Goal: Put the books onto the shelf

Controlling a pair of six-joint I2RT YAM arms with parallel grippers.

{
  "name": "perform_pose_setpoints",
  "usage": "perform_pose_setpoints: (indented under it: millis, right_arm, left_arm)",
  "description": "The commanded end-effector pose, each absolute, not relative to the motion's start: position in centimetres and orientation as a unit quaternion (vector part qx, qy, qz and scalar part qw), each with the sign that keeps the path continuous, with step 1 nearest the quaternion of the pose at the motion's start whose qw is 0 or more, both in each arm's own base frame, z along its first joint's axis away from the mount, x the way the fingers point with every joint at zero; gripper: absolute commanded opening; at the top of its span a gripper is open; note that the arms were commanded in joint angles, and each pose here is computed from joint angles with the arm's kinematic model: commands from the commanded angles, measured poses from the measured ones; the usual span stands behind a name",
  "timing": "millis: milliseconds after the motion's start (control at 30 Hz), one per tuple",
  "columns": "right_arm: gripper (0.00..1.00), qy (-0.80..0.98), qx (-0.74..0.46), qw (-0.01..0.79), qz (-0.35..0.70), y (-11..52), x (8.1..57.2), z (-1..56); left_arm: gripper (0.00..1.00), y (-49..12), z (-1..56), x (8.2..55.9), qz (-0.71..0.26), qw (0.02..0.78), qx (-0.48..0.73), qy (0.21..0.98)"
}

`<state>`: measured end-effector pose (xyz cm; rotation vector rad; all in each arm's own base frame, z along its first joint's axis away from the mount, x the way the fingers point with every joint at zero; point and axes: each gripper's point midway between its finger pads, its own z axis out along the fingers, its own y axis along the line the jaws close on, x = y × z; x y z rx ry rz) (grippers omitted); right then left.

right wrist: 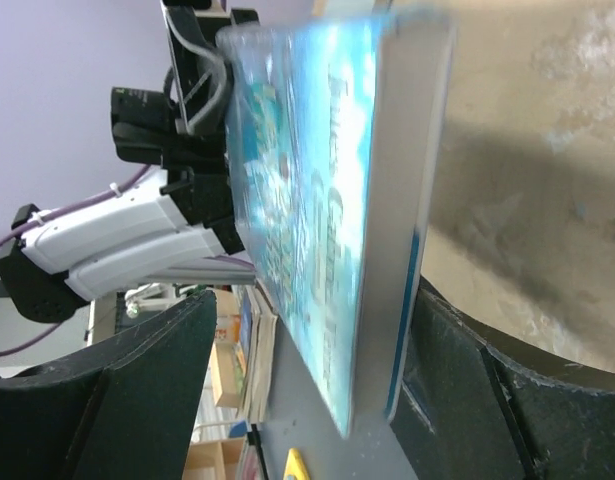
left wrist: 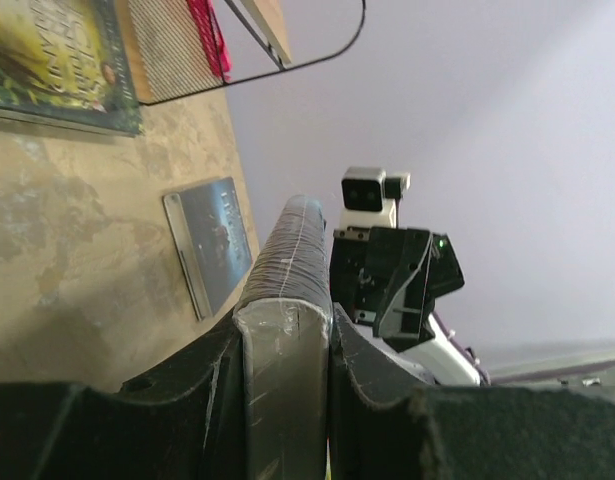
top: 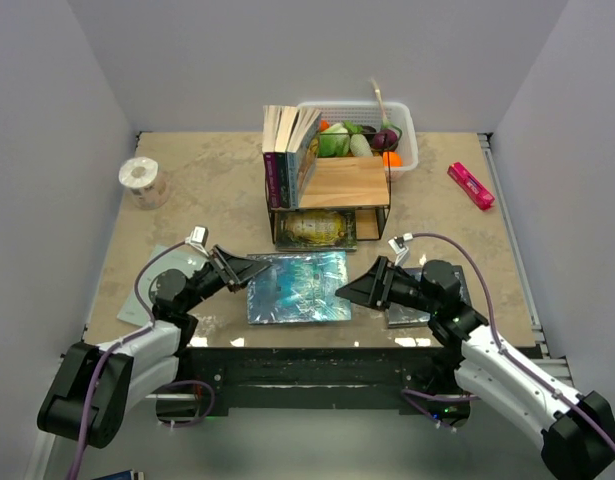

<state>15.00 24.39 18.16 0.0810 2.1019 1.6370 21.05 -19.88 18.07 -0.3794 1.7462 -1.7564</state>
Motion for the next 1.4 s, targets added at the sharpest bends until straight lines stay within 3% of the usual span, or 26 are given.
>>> perform_pose_setpoints:
  millis: [0, 367, 533, 567, 633, 667, 867, 900, 967, 1000, 1067, 1133, 1267, 1367]
  right_arm:
    - [0.82, 0.759, 0.031, 0.223, 0.611, 24.4, 14.1, 17.4]
    - [0.78, 0.728, 0.051, 0.221, 0.646, 24.9, 14.7, 16.9]
    - [0.7, 0.708, 0.063, 0.238, 0.661, 25.1, 15.9, 17.5]
    - [0.58, 0.704, 0.062, 0.241, 0.665, 25.2, 16.0, 17.7]
    - [0.48, 0.697, 0.059, 0.24, 0.673, 25.5, 16.2, 18.0]
    - [0.36, 0.695, 0.059, 0.238, 0.676, 25.6, 16.3, 18.1]
    - [0.1, 0.683, 0.044, 0.23, 0.692, 25.9, 16.0, 18.7]
    - [0.0, 0.682, 0.043, 0.23, 0.693, 25.9, 15.9, 18.8]
    - [0.0, 0.692, 0.044, 0.231, 0.683, 25.8, 15.9, 18.4]
    - [0.0, 0.684, 0.041, 0.252, 0.684, 25.5, 16.0, 19.5]
    - [0.0, 0.714, 0.051, 0.253, 0.65, 25.1, 16.2, 18.0]
    - [0.0, 0.727, 0.055, 0.265, 0.631, 24.6, 16.2, 18.1]
    - [0.0, 0.744, 0.053, 0.27, 0.609, 24.1, 16.0, 17.6]
    - [0.0, 0.752, 0.062, 0.276, 0.596, 23.7, 16.2, 17.2]
  left_arm:
    - [0.0, -18.8, 20.4, 22.3, -0.682, 0.35, -0.179, 0.616]
    - [0.0, -18.9, 20.1, 22.1, -0.683, 0.342, -0.179, 0.62]
    - [0.0, -19.0, 20.1, 21.9, -0.685, 0.339, -0.173, 0.622]
    - [0.0, -19.0, 19.9, 21.9, -0.684, 0.338, -0.173, 0.623]
    - [0.0, -19.1, 19.7, 21.8, -0.684, 0.333, -0.172, 0.626]
    - [0.0, -19.1, 19.8, 21.8, -0.684, 0.334, -0.17, 0.626]
    - [0.0, -19.5, 19.7, 21.9, -0.683, 0.329, -0.162, 0.631]
    - [0.0, -19.6, 19.5, 21.9, -0.682, 0.326, -0.158, 0.635]
    - [0.01, -19.8, 19.3, 22.2, -0.674, 0.325, -0.148, 0.646]
    - [0.17, -20.0, 19.0, 22.2, -0.671, 0.318, -0.14, 0.655]
    - [0.41, -20.2, 17.5, 23.1, -0.642, 0.306, -0.142, 0.689]
    - [0.49, -19.9, 15.5, 23.9, -0.599, 0.28, -0.166, 0.731]
    - [0.63, -18.1, 12.6, 25.3, -0.497, 0.305, -0.171, 0.794]
    - [0.65, -16.8, 10.8, 25.7, -0.433, 0.298, -0.181, 0.831]
